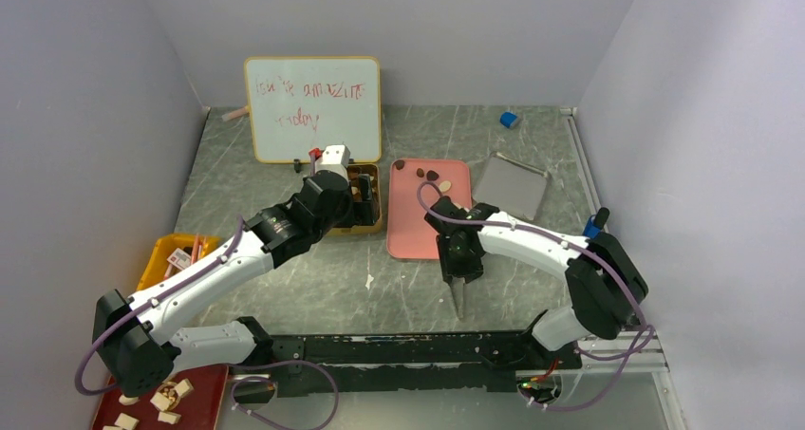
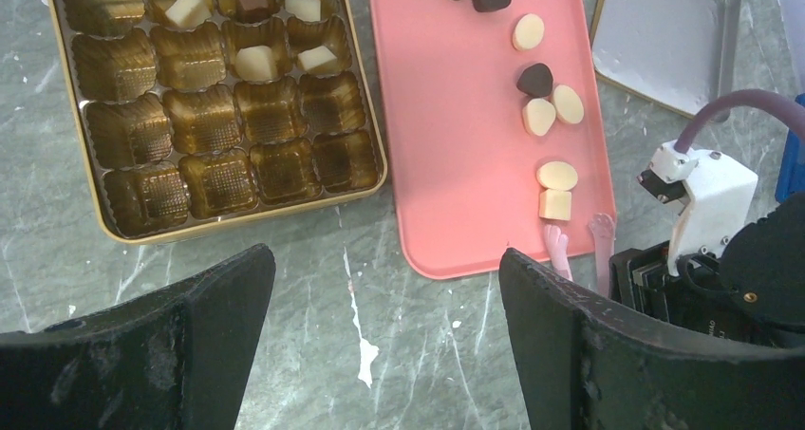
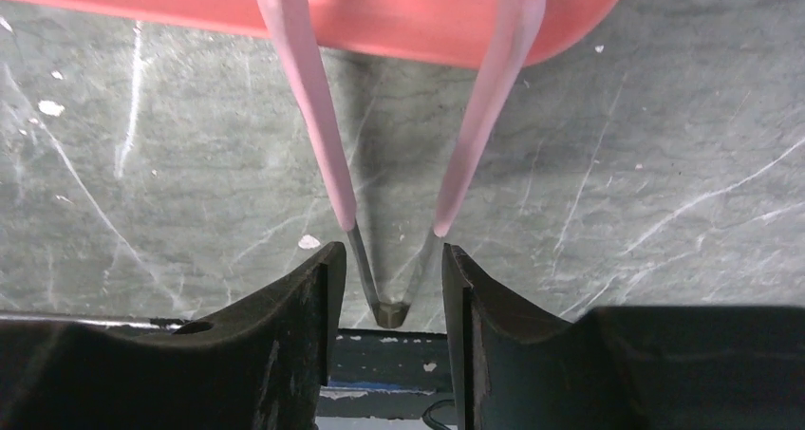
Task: Pack the chocolate
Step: Place the clamp on the plate, then pick up the clamp from the plate.
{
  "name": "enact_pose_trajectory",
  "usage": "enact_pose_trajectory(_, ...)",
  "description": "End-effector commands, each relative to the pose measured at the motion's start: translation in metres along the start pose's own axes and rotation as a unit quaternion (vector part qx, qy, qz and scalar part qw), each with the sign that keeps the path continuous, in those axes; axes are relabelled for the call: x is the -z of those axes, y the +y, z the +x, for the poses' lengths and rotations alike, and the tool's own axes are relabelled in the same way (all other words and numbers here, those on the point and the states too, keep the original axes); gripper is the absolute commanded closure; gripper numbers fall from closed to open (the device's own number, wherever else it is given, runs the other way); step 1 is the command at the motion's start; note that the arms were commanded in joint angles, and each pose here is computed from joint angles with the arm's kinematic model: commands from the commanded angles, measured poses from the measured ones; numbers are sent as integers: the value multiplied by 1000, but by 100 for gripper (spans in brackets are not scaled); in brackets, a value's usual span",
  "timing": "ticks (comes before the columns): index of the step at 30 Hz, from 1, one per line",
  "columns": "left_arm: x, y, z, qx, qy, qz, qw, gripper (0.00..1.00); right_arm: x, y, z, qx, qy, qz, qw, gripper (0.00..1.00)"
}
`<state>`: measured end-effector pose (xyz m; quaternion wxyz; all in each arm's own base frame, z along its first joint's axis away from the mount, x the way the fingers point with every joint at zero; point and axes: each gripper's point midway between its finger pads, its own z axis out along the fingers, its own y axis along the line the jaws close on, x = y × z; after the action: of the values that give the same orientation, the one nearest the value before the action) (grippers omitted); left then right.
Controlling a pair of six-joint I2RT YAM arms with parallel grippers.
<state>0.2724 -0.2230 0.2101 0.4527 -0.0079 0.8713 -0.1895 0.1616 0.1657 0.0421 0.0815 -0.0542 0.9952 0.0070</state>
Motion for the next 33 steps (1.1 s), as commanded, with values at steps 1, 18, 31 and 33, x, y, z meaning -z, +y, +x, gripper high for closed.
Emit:
enact_pose_trajectory(1,2,-4,-9,1,-17,4,1000,7,7,12,-27,0,-36,-9,999,54)
enact_pose_trajectory(18,3,-3,-7,6,-15,7,1000,7,31,6,-17,5,-107,-27,994,51)
enact_pose_trajectory(31,2,-2,-1,-4,-10,7,1000,7,6,-1,20,-44,-171,-72,982,19)
enact_pose_trajectory(33,2,-2,2,-6,-6,7,1000,7,4,2,19,-46,-183,-82,979,3)
